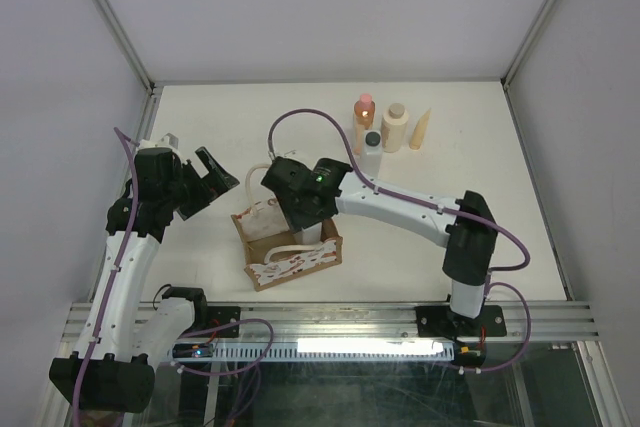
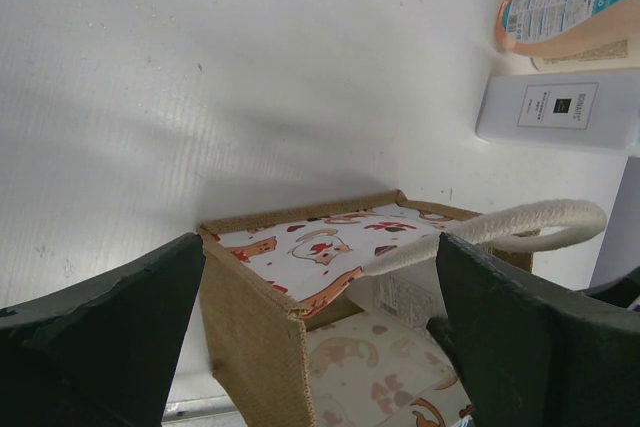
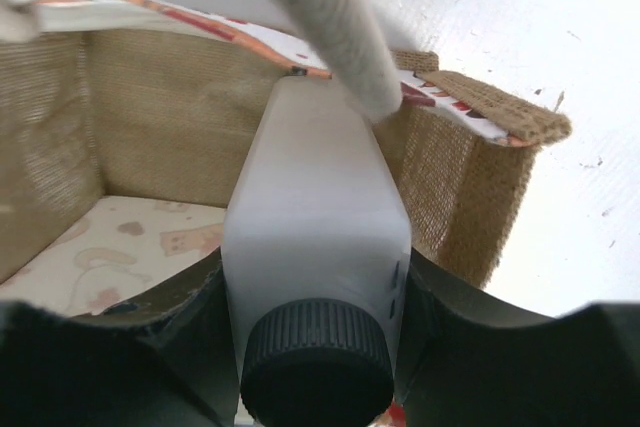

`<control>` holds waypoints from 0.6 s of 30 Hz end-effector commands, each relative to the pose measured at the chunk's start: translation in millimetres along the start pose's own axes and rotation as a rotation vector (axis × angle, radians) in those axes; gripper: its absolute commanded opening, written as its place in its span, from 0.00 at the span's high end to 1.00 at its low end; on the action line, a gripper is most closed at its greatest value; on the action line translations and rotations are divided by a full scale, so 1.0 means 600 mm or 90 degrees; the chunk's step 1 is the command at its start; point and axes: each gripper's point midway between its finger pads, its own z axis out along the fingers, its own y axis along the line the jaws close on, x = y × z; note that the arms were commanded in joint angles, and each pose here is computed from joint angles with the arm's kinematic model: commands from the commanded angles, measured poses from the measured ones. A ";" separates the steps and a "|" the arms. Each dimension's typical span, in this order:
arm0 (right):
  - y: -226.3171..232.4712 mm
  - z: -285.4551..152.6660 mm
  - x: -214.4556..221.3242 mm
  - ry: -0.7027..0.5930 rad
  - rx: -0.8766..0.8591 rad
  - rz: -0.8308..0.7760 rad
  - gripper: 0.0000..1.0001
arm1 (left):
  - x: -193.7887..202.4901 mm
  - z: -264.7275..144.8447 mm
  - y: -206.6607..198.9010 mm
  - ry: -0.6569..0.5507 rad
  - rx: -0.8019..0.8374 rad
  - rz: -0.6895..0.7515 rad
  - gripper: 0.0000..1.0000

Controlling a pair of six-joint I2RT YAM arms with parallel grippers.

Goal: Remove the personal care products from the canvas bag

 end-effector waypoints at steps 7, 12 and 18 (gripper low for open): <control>0.018 -0.240 -0.130 -0.311 -0.305 0.097 1.00 | -0.007 -0.007 -0.021 -0.009 0.036 0.023 0.01; -0.021 -0.315 -0.155 -0.404 -0.415 0.164 1.00 | -0.012 -0.005 -0.023 -0.010 0.034 0.022 0.01; -0.113 -0.377 -0.165 -0.521 -0.350 0.198 1.00 | -0.019 0.001 -0.027 -0.012 0.035 0.020 0.01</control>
